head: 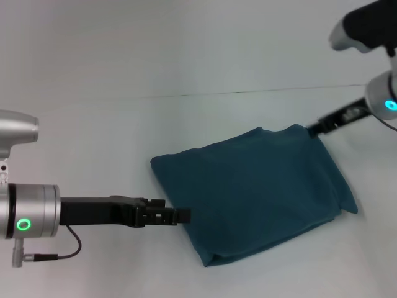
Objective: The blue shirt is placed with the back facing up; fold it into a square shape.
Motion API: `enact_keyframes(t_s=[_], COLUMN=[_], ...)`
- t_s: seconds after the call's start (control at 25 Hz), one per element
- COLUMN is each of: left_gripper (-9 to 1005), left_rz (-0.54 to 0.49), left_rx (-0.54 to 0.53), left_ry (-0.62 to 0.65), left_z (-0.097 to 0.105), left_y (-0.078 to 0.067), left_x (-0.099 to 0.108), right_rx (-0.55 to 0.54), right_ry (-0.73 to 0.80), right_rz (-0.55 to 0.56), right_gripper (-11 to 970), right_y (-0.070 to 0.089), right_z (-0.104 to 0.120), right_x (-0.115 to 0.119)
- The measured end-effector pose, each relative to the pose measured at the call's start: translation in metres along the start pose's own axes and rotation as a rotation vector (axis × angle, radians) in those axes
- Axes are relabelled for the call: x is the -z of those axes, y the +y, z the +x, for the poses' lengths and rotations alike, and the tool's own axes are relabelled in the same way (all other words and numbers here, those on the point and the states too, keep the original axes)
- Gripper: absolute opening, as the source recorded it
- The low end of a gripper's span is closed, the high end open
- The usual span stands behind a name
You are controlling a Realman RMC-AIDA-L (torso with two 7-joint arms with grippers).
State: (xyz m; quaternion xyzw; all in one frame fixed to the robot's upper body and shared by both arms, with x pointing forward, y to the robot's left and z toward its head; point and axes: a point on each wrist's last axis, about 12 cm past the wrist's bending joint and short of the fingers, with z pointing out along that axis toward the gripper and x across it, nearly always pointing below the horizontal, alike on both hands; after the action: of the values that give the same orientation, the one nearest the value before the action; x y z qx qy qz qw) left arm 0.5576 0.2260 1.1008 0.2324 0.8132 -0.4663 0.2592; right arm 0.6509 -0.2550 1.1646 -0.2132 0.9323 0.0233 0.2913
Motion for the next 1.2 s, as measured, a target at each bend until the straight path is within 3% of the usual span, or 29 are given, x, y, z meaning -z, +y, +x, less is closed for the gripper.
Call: enact_keyframes(t_s=[0.08,0.28,0.4,0.6,0.8,1.04,1.2], left_gripper=[950,950,950,950,950,950,950], left_rz=[-0.003,-0.008,-0.017,-0.023,-0.023,-0.022,-0.022], left_rx=[-0.003,-0.011,-0.019,-0.024,-0.029,-0.035,-0.040], left_ry=[0.005,0.007,0.014,0.020,0.020,0.022,0.023], left_z=[0.001,0.003,0.004,0.004,0.003,0.001,0.000], left_y=[0.000,0.002,0.002,0.003,0.003,0.002,0.002], left_x=[0.000,0.001,0.003,0.003,0.004,0.003,0.003], right_rx=[-0.003,-0.071,-0.154,-0.281,-0.375,-0.445,-0.462], right_ry=[0.042,0.073,0.057,0.024,-0.002,-0.014,-0.030], right_rz=[-0.028,-0.118,-0.188,-0.259,-0.310,-0.355,-0.375], right_gripper=[343,596,831,940,935,930,791], right_y=[-0.002,-0.007,-0.016,-0.034,-0.041,-0.045,-0.045], right_z=[0.009,0.039,0.064,0.104,0.131,0.147,0.149], right_x=[0.008,0.024,0.033,0.040,0.035,0.023,0.019])
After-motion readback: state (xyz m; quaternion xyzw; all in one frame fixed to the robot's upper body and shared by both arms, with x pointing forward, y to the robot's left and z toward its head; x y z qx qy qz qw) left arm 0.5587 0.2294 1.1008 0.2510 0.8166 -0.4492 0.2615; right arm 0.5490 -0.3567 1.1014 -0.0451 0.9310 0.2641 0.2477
